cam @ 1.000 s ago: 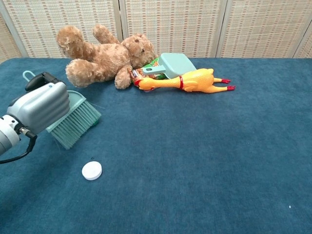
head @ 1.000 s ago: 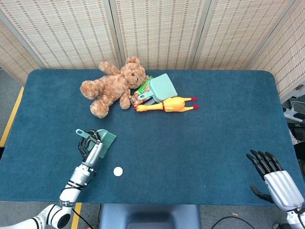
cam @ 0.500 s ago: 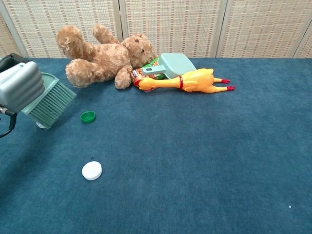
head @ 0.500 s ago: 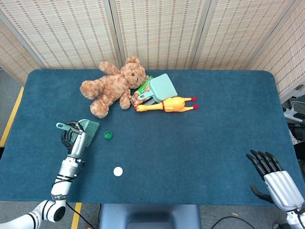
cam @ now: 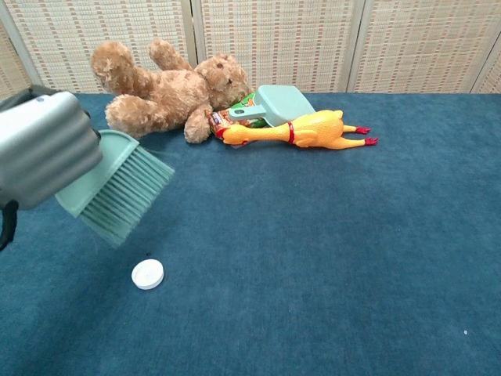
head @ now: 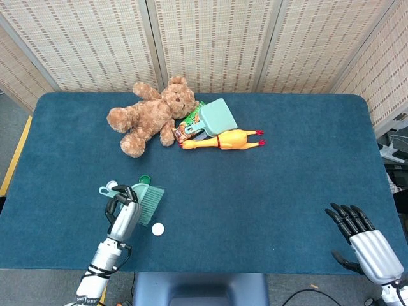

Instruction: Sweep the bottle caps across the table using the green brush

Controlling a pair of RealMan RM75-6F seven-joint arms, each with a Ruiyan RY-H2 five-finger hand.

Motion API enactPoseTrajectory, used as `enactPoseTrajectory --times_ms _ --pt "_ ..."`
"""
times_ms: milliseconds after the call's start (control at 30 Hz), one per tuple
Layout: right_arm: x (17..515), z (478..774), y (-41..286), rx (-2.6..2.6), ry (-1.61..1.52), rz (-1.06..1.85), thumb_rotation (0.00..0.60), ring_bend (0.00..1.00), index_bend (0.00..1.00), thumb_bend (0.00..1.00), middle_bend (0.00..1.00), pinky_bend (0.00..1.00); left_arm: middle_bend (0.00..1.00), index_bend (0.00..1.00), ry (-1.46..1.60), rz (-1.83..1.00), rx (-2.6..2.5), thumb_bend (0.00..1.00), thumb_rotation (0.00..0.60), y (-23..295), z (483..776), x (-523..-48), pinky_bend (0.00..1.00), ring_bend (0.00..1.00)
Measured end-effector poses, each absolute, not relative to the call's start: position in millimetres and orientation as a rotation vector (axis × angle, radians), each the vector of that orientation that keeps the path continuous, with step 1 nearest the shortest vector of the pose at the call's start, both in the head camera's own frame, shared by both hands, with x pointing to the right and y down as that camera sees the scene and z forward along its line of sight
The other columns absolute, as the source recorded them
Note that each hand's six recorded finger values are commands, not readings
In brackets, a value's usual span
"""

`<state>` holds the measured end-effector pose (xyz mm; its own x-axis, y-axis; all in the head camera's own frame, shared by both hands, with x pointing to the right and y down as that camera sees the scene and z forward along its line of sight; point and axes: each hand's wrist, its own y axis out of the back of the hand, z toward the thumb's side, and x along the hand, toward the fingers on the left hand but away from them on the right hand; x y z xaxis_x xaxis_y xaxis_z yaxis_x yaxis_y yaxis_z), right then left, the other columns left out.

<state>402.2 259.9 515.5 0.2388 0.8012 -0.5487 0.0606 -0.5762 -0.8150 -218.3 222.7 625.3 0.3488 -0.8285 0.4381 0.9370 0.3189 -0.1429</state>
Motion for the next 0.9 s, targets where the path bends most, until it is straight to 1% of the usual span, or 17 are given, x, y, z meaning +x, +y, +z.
enactPoseTrajectory --times_ms 200,267,367,500,667,900 --pt "404 510 259 -1.839 -0.807 1.374 0.600 0.00 0.00 0.20 0.00 0.00 1.00 0.87 -0.387 -1.076 -0.461 0.55 0.600 269 635 -200 0.94 0.88" --pt "405 509 260 -1.840 -0.810 1.371 0.600 0.00 0.00 0.20 0.00 0.00 1.00 0.87 -0.395 -1.027 -0.454 0.55 0.600 280 638 -193 0.94 0.88" --pt "406 506 259 -1.838 -0.819 1.367 0.600 0.00 0.00 0.20 0.00 0.00 1.00 0.87 -0.385 -0.971 -0.423 0.55 0.600 288 642 -185 0.94 0.88" --pt "408 505 259 -1.834 -0.827 1.370 0.600 0.00 0.00 0.20 0.00 0.00 1.00 0.87 -0.377 -0.937 -0.391 0.55 0.600 293 646 -180 0.94 0.88" --pt "409 505 259 -1.834 -0.827 1.369 0.600 0.00 0.00 0.20 0.00 0.00 1.00 0.87 -0.406 -0.928 -0.347 0.56 0.600 294 658 -185 0.94 0.88" --pt "409 504 258 -1.827 -0.833 1.370 0.600 0.00 0.00 0.20 0.00 0.00 1.00 0.88 -0.411 -0.951 -0.285 0.56 0.600 281 671 -192 0.94 0.88"
